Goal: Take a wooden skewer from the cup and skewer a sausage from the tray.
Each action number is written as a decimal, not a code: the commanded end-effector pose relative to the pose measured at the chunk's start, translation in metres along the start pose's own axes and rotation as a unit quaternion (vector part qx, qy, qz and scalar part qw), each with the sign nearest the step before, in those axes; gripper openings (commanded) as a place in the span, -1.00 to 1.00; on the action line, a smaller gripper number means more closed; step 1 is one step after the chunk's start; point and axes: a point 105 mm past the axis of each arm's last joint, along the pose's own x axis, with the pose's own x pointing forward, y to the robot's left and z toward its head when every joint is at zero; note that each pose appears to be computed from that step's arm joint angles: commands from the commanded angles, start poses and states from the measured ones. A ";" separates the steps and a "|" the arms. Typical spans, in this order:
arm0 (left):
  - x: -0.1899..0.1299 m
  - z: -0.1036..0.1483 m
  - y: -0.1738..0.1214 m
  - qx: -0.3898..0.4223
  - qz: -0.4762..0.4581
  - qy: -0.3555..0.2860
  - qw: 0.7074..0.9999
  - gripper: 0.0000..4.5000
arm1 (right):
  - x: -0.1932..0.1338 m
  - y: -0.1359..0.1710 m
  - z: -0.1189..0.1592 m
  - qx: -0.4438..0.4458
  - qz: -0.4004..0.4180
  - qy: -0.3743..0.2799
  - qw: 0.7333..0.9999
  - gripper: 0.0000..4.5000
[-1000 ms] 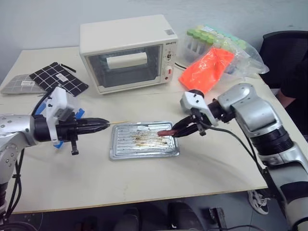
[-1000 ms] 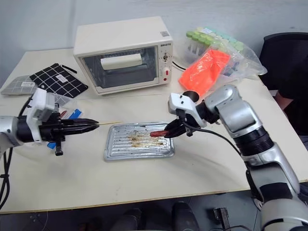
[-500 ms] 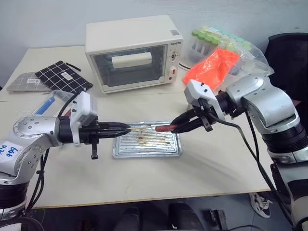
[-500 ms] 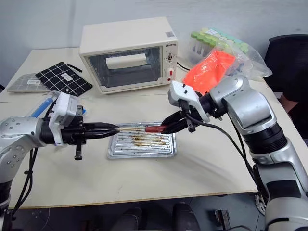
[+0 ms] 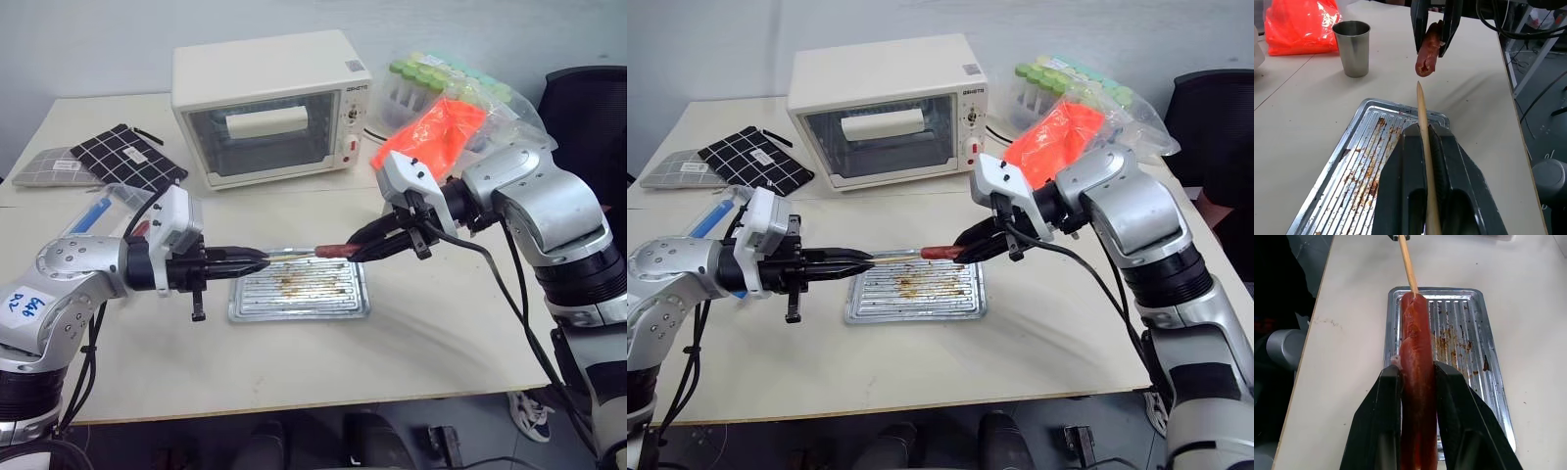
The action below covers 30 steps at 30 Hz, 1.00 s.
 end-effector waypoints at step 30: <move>0.003 0.017 0.000 0.039 -0.027 -0.003 0.999 -1.00 | -0.005 0.003 0.012 -0.033 -0.004 -0.012 0.999 -0.57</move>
